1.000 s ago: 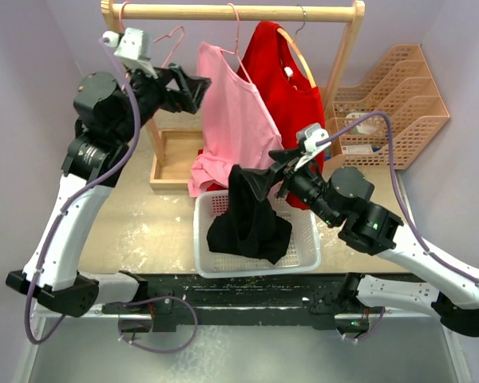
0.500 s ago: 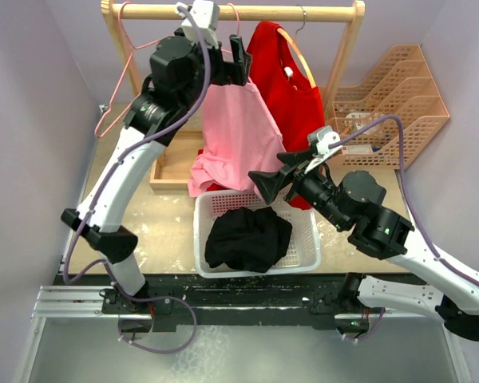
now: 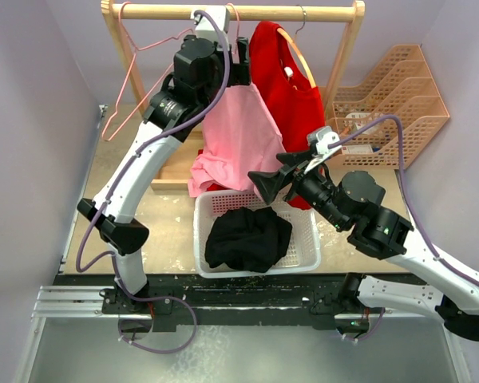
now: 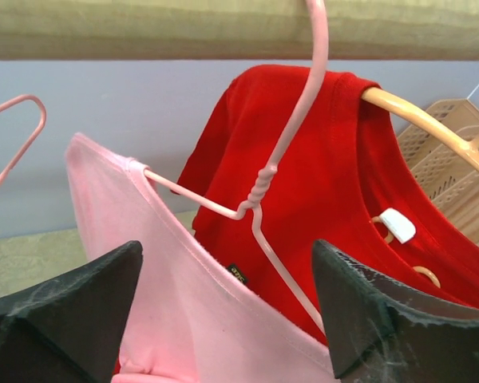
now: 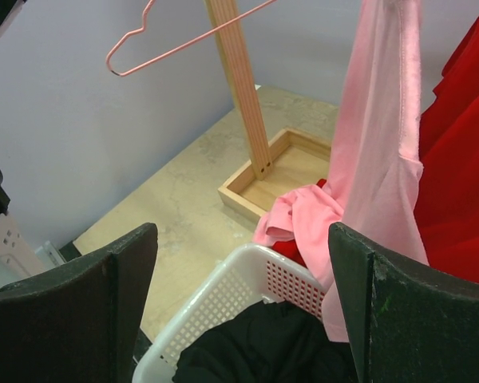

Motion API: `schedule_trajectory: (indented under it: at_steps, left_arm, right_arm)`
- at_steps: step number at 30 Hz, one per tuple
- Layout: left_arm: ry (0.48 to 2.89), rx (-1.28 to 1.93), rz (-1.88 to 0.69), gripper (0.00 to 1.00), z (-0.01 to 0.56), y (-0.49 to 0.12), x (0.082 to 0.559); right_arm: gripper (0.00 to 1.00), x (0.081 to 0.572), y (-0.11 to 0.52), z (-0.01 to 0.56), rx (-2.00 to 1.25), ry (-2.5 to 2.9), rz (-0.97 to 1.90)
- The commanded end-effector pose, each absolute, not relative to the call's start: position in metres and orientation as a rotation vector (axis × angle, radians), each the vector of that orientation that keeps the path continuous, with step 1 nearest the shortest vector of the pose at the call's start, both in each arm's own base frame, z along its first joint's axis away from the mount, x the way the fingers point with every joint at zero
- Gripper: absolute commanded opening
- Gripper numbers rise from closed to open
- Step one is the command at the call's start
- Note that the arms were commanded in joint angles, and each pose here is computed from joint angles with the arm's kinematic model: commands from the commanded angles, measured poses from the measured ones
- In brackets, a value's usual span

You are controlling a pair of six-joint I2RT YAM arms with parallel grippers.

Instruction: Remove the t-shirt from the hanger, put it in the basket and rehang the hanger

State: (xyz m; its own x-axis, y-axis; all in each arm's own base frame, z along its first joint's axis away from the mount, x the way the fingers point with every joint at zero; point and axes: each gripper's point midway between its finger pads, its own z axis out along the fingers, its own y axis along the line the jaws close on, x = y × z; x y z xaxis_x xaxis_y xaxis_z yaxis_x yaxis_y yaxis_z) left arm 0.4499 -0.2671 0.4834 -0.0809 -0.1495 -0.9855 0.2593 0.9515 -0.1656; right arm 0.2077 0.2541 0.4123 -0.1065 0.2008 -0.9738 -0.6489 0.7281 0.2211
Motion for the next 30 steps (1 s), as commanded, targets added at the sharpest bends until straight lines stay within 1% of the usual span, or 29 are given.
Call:
schedule_trajectory:
  at_steps: [1,5,10,11,14,18,21,24,30]
  left_arm:
    - [1.514,0.026,-0.349,0.83,0.514,-0.258,0.448]
    - [1.511,0.015,-0.312,0.72,0.512,-0.252,0.449]
    - [1.532,0.015,-0.285,0.71,0.502,-0.25,0.451]
    - [1.534,0.013,-0.278,0.69,0.501,-0.249,0.452]
    - [1.524,0.0,-0.263,0.59,0.504,-0.243,0.449]
    - [1.496,-0.014,-0.257,0.51,0.511,-0.236,0.445]
    - [1.49,-0.027,-0.241,0.47,0.513,-0.23,0.442]
    - [1.478,-0.039,-0.227,0.41,0.515,-0.225,0.439]
    - [1.474,-0.041,-0.199,0.36,0.513,-0.22,0.441]
  right_arm:
    - [0.89,0.209,0.258,0.416,-0.352,1.501,0.776]
    - [0.88,0.209,0.26,0.412,-0.35,1.507,0.779]
    - [0.89,0.209,0.262,0.41,-0.352,1.51,0.784]
    - [0.89,0.209,0.262,0.411,-0.353,1.509,0.786]
    - [0.89,0.209,0.263,0.41,-0.356,1.511,0.791]
    - [0.88,0.209,0.264,0.407,-0.355,1.518,0.793]
    - [0.89,0.208,0.265,0.407,-0.356,1.517,0.8]
    - [0.88,0.208,0.267,0.406,-0.36,1.519,0.807]
    - [0.88,0.208,0.269,0.403,-0.364,1.526,0.814]
